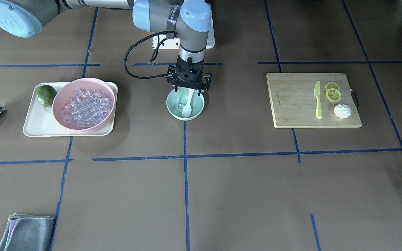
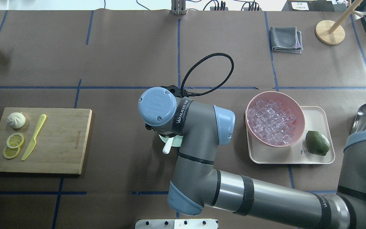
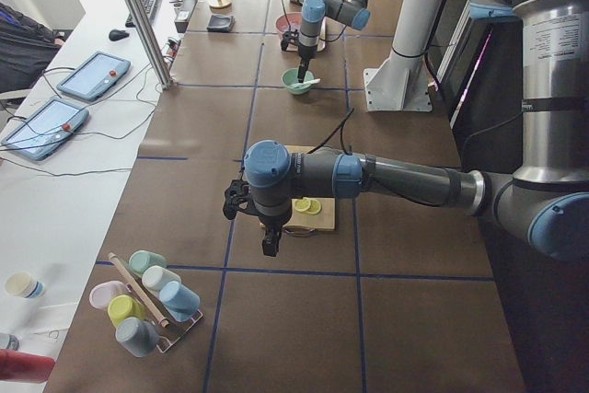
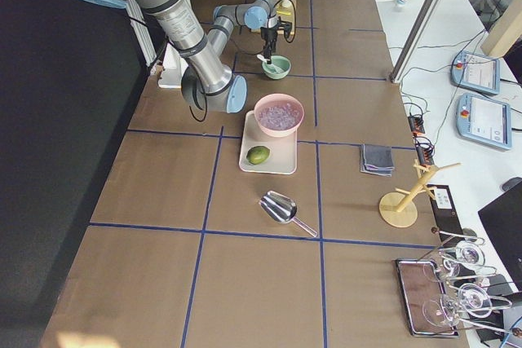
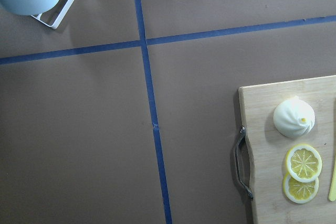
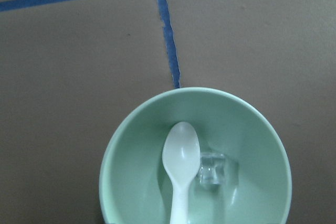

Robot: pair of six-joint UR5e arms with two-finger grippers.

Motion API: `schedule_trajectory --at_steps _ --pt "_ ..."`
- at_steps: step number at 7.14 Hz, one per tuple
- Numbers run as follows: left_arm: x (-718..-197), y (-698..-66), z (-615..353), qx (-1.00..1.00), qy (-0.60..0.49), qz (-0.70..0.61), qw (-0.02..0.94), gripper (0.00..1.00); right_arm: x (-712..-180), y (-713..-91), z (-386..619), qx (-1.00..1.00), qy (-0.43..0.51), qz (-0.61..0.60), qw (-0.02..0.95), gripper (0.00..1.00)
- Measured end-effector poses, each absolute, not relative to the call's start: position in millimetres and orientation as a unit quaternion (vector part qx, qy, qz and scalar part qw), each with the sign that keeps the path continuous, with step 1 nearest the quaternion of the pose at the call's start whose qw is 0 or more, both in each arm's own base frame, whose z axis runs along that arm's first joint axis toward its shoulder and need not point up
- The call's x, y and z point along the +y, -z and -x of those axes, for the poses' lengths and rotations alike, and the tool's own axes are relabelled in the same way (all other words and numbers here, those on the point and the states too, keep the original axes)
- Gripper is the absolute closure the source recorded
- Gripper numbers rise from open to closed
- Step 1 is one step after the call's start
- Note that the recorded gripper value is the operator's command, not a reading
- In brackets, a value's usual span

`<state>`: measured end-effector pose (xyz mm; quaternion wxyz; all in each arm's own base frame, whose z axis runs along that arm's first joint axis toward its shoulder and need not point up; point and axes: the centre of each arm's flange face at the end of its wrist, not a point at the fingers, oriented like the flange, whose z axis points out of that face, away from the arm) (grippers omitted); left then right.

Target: Put spoon and ice into bowl

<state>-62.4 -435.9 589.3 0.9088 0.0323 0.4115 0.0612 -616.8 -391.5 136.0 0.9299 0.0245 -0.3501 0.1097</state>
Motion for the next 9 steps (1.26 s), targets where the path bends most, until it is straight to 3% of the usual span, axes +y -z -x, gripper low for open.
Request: schedule_trajectory --at_steps 2,5,7,9 --pt "-435.0 -594.3 62.6 0.409 -0.058 -0.025 0.910 0.00 -438.3 -142.8 575.6 -0.356 -0.091 -0.025 0.930 0.02" --pt "-429.0 -609.9 63.9 0.403 -0.050 -0.007 0.914 0.00 -526.4 -210.3 449.4 -0.357 -0.025 -0.030 0.933 0.01" --pt "-426.9 -616.0 64.7 0.396 -0.050 -0.003 0.917 0.00 -577.5 -291.0 328.1 -0.350 0.042 -0.042 0.935 0.01" --pt "-427.3 -616.8 65.6 0.388 -0.052 -0.004 0.920 0.00 -588.2 -388.3 212.9 -0.324 0.117 -0.058 0.937 0.01"
